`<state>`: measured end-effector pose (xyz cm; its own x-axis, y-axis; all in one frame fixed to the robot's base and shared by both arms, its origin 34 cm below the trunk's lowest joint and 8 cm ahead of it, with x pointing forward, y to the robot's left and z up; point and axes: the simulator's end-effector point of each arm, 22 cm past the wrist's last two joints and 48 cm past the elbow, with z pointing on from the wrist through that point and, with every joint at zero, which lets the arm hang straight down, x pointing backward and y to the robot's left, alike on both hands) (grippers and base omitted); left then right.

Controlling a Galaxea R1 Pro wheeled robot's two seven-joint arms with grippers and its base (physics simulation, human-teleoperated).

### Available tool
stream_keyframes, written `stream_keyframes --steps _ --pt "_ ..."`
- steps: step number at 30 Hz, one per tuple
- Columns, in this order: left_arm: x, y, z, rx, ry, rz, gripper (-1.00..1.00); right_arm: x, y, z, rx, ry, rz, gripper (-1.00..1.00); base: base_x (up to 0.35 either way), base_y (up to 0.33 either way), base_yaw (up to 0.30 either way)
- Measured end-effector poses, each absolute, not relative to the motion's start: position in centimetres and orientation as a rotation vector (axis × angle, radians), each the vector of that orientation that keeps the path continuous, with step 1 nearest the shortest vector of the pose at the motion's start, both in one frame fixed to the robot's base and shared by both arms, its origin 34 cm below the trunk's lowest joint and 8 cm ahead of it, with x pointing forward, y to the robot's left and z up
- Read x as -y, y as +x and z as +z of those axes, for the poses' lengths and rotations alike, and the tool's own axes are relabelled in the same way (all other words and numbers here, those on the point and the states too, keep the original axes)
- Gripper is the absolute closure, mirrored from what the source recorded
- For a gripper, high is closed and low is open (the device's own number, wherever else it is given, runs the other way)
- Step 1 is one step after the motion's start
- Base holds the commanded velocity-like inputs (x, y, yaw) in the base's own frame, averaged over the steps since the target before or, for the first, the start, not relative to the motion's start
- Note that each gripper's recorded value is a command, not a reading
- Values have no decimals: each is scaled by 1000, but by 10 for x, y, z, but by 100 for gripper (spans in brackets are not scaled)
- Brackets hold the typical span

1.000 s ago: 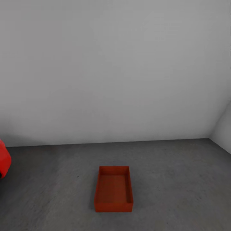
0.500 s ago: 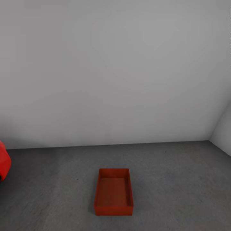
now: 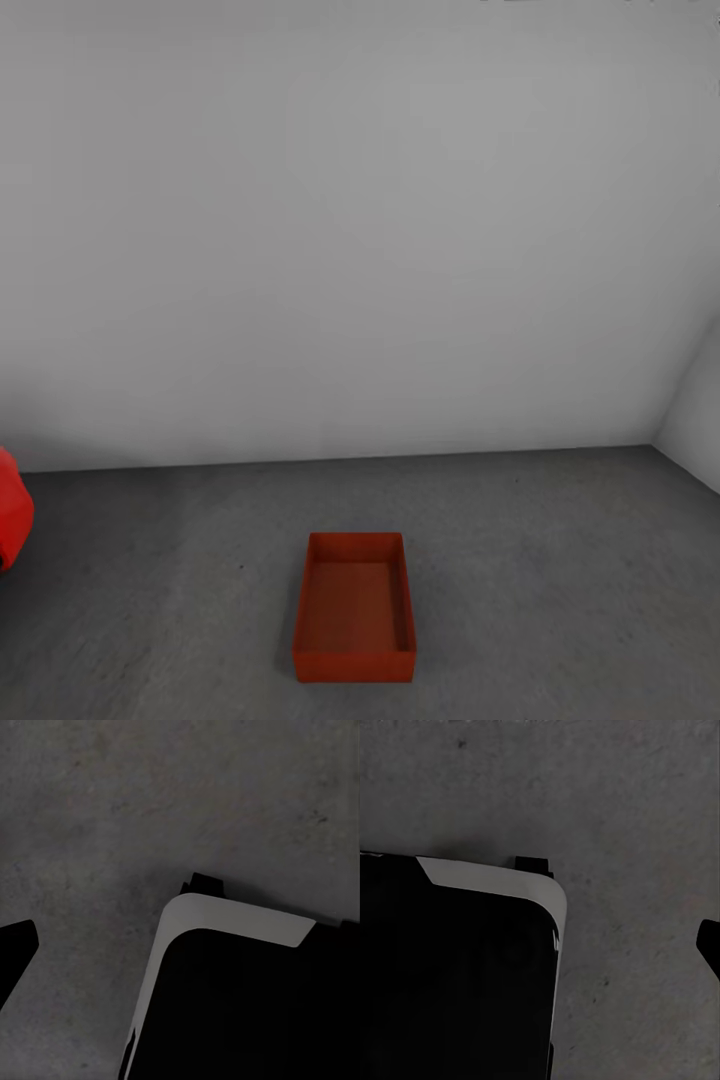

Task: Move the two storage containers from the living room to the garage. In the garage, place one container on the floor and stack the other container on top of it (either order is fine).

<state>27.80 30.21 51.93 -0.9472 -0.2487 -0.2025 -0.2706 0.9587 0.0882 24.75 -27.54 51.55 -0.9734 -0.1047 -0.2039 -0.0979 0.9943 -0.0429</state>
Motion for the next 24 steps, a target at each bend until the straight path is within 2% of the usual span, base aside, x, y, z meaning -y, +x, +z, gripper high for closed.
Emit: stream_keyframes --steps 24 --pt "-303 291 525 -2877 -445 160 -100 275 264 521 -2882 -143 -52 -100 0 0 0"
